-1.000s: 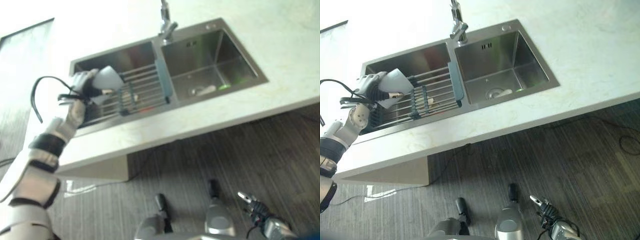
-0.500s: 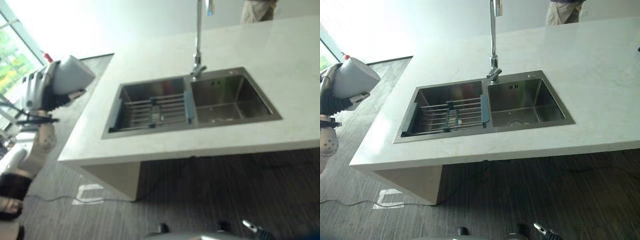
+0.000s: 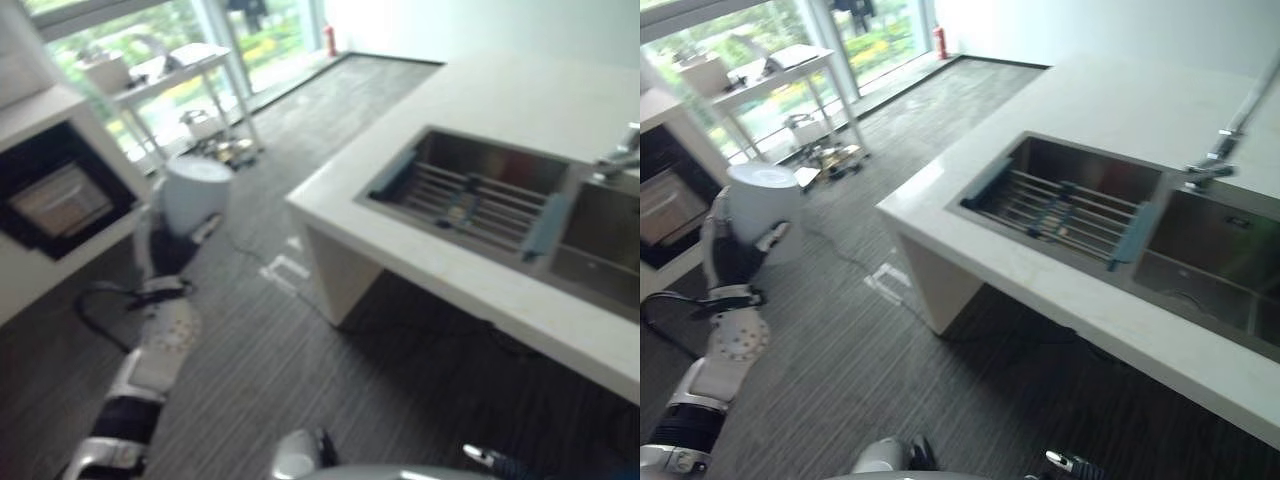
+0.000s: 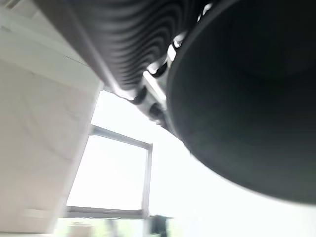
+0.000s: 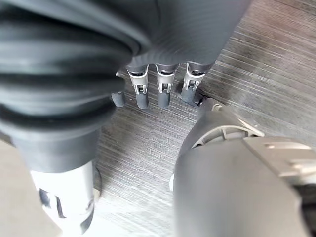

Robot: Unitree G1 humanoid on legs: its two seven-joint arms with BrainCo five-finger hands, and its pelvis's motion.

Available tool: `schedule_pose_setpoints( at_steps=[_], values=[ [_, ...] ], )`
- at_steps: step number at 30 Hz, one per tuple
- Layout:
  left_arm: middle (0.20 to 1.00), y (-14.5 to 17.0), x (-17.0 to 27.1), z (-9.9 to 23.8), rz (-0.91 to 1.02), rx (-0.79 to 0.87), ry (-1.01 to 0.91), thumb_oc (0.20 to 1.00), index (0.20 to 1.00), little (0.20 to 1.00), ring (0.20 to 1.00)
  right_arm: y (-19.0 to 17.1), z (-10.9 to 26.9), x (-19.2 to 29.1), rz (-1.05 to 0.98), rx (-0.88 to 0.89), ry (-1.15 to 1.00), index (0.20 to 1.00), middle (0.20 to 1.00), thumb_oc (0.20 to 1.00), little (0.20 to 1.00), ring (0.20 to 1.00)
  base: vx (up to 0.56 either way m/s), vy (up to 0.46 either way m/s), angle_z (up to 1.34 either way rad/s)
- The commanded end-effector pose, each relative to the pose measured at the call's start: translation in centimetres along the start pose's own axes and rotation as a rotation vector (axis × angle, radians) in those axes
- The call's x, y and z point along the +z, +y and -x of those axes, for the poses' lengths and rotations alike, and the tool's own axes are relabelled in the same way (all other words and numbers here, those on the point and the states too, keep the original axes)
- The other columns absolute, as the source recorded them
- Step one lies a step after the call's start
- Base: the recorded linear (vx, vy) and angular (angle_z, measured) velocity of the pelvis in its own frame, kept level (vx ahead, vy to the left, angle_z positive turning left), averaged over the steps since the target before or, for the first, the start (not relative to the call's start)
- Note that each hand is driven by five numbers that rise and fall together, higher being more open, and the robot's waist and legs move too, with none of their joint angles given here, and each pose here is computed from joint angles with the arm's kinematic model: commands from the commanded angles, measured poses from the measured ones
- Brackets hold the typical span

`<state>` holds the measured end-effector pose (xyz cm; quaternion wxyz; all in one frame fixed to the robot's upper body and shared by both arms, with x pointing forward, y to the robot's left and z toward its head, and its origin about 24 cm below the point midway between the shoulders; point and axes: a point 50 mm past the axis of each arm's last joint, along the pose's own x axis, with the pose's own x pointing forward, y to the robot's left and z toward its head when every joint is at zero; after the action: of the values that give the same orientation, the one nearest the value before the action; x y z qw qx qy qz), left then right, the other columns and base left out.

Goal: Place the dishes in the dishwasher.

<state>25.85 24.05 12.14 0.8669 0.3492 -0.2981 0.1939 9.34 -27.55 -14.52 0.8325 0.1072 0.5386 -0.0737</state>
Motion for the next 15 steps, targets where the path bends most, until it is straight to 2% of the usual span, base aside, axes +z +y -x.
schedule_pose_setpoints(
  at_steps=[1,5,8,12,14,15],
  values=[
    [0.200,3.1,0.1,-2.7,-0.090,0.098,-0.088,0.200,0.200,0.200,0.200,2.0,-0.9,1.6,-0.021,0.026,-0.061,1.000,1.000,1.000,1.000,1.000,0.07,0.295,0.87],
    [0.200,2.4,1.0,-2.5,-0.100,0.044,-0.131,0.200,0.200,0.200,0.200,2.8,-1.1,1.7,-0.079,0.016,-0.094,1.000,1.000,1.000,1.000,1.000,0.10,0.316,0.61],
    [0.200,1.8,1.4,-2.7,-0.079,0.016,-0.166,0.200,0.200,0.200,0.200,3.2,-1.1,1.7,-0.094,0.013,-0.132,1.000,1.000,1.000,1.000,1.000,0.09,0.206,1.33],
    [0.200,1.4,1.5,-3.7,-0.098,-0.037,-0.182,0.200,0.200,0.200,0.200,2.8,-1.0,1.9,-0.091,0.010,-0.131,1.000,1.000,1.000,1.000,1.000,0.10,-0.021,1.68],
    [0.200,0.1,0.9,-3.9,-0.117,-0.179,-0.120,0.200,0.200,0.200,0.200,1.6,-0.8,1.7,-0.054,-0.067,-0.089,1.000,1.000,1.000,1.000,1.000,0.21,-0.196,1.28],
    [0.200,-0.1,0.8,-3.9,-0.122,-0.191,-0.110,0.200,0.200,0.200,0.200,1.5,-0.8,1.7,-0.041,-0.079,-0.078,1.000,1.000,1.000,1.000,1.000,0.22,-0.238,0.87]
  ],
)
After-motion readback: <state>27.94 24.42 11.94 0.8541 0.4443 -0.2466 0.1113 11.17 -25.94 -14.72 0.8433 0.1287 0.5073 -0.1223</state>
